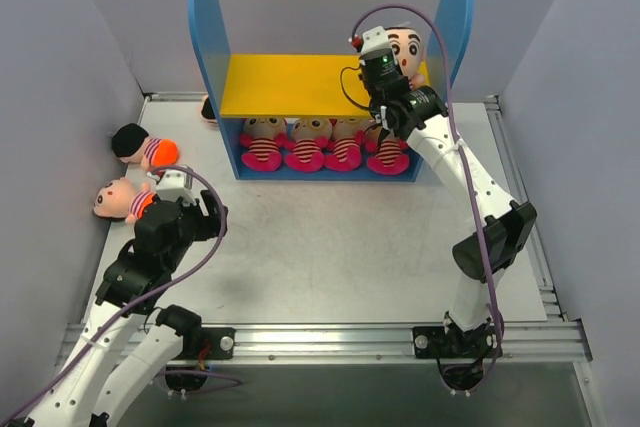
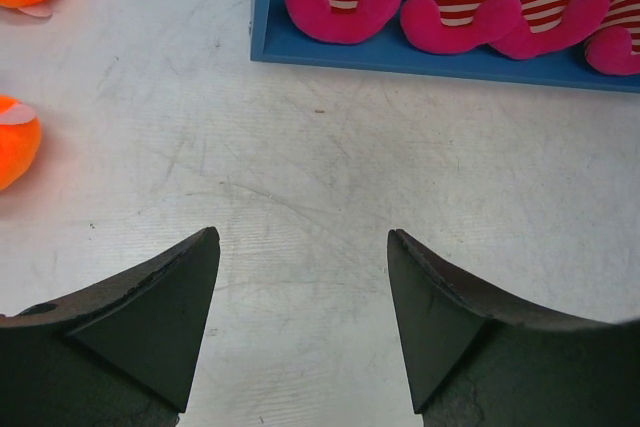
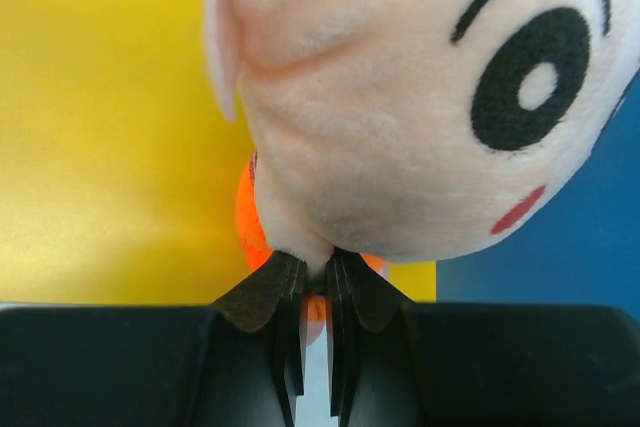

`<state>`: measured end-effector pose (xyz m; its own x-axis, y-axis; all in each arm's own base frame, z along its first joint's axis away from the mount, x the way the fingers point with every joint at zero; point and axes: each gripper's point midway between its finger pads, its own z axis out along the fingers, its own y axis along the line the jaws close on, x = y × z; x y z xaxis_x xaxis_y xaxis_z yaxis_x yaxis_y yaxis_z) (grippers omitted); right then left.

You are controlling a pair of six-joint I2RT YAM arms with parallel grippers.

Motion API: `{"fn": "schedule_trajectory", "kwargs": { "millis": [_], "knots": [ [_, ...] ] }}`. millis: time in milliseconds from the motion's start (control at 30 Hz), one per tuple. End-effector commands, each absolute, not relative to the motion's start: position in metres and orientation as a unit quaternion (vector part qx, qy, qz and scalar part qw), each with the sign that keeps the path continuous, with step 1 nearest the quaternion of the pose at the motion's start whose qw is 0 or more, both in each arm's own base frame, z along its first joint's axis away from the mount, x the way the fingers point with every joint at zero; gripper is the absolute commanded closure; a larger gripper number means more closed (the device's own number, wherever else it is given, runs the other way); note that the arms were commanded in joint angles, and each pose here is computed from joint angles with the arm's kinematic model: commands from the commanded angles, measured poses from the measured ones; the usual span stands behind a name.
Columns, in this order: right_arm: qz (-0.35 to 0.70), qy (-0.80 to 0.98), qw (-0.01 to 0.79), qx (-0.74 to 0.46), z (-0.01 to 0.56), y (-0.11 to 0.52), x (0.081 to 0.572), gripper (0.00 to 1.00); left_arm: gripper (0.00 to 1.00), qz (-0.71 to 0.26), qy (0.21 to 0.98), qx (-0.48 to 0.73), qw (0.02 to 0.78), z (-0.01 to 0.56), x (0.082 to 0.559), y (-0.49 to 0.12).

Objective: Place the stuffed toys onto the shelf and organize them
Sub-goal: Place the stuffed toy onto shelf

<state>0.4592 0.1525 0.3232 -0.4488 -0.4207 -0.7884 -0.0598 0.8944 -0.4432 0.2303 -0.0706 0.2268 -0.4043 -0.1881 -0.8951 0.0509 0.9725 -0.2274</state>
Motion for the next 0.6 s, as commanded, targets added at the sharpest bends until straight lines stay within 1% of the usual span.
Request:
{"fn": "schedule_trajectory", "kwargs": {
  "millis": [0, 33, 67, 100, 267, 533, 567],
  "knots": [
    [-0.215, 0.840, 0.484, -0.117, 0.319, 0.131, 0.460, 0.91, 0.24, -0.117, 0.821, -0.036, 0.558, 0.234, 0.235, -0.072],
    [-0.214, 0.840, 0.486, -0.111, 0.320, 0.130, 0.461, 0.87, 0.24, -0.117, 0.821, -0.036, 0.558, 0.234, 0.235, -0.072],
    [-0.215, 0.841, 0.485, -0.110, 0.318, 0.129, 0.462, 0.75, 0.24, -0.117, 0.821, -0.036, 0.558, 0.235, 0.235, -0.072],
    [-0.215, 0.840, 0.486, -0.108, 0.319, 0.128, 0.462, 0.72, 0.24, -0.117, 0.820, -0.036, 0.559, 0.235, 0.235, -0.072],
    [-0.209, 0.838, 0.492, -0.109, 0.321, 0.128, 0.464, 0.65, 0.24, -0.117, 0.821, -0.036, 0.558, 0.235, 0.235, -0.072],
    [-0.202, 0.831, 0.506, -0.107, 0.328, 0.129, 0.465, 0.59, 0.24, -0.116, 0.821, -0.036, 0.558, 0.234, 0.235, -0.072],
    [-0.201, 0.831, 0.507, -0.108, 0.329, 0.130, 0.465, 0.57, 0.24, -0.117, 0.821, -0.035, 0.558, 0.234, 0.235, -0.072]
  ]
}}
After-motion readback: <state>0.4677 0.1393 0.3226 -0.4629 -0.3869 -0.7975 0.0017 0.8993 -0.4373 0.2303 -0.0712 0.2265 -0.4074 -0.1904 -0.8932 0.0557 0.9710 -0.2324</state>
